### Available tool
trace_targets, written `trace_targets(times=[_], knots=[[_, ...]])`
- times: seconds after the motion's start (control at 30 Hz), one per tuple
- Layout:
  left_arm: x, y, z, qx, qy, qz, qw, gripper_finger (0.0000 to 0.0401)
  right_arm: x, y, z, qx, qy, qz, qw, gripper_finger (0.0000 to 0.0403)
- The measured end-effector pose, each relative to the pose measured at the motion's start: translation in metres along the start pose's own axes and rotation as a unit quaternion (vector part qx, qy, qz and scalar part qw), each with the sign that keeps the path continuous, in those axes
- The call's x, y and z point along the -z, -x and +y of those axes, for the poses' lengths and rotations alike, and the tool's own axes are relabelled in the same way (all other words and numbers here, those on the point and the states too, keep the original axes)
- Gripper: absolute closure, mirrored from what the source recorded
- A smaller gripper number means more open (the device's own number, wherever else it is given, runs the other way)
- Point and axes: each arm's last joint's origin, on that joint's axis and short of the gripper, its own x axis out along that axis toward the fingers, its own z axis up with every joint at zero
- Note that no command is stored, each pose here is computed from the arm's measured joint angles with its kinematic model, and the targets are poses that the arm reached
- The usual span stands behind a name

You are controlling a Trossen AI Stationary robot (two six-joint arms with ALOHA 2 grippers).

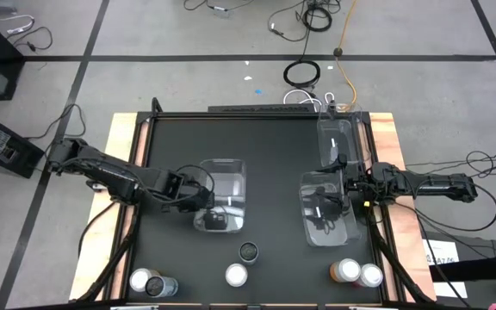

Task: Sort soda cans
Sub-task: Move the top left transparent bin to the middle left of the table

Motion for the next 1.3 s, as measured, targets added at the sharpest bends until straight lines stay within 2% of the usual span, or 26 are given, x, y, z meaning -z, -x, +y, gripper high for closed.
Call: trace_targets(times=[0.2, 0.27, 0.83, 1.3], knots=[[-0.001, 0.001, 0.004, -0.008, -0.037, -0.002, 0.999, 0.0382, 0.000, 0.000, 0.000, 0.000, 0.000, 0.000, 1.000, 0.0014], [-0.002, 0.003, 0.007, -0.017, -0.037, -0.003, 0.999, 0.0380, 0.000, 0.000, 0.000, 0.000, 0.000, 0.000, 1.000, 0.0014], [-0.001, 0.010, 0.005, 0.020, -0.021, 0.000, 1.000, 0.0375, 0.000, 0.000, 0.000, 0.000, 0.000, 0.000, 1.000, 0.0014], [-0.002, 0.011, 0.004, 0.024, -0.010, -0.007, 1.000, 0.0374, 0.000, 0.000, 0.000, 0.000, 0.000, 0.000, 1.000, 0.0014]])
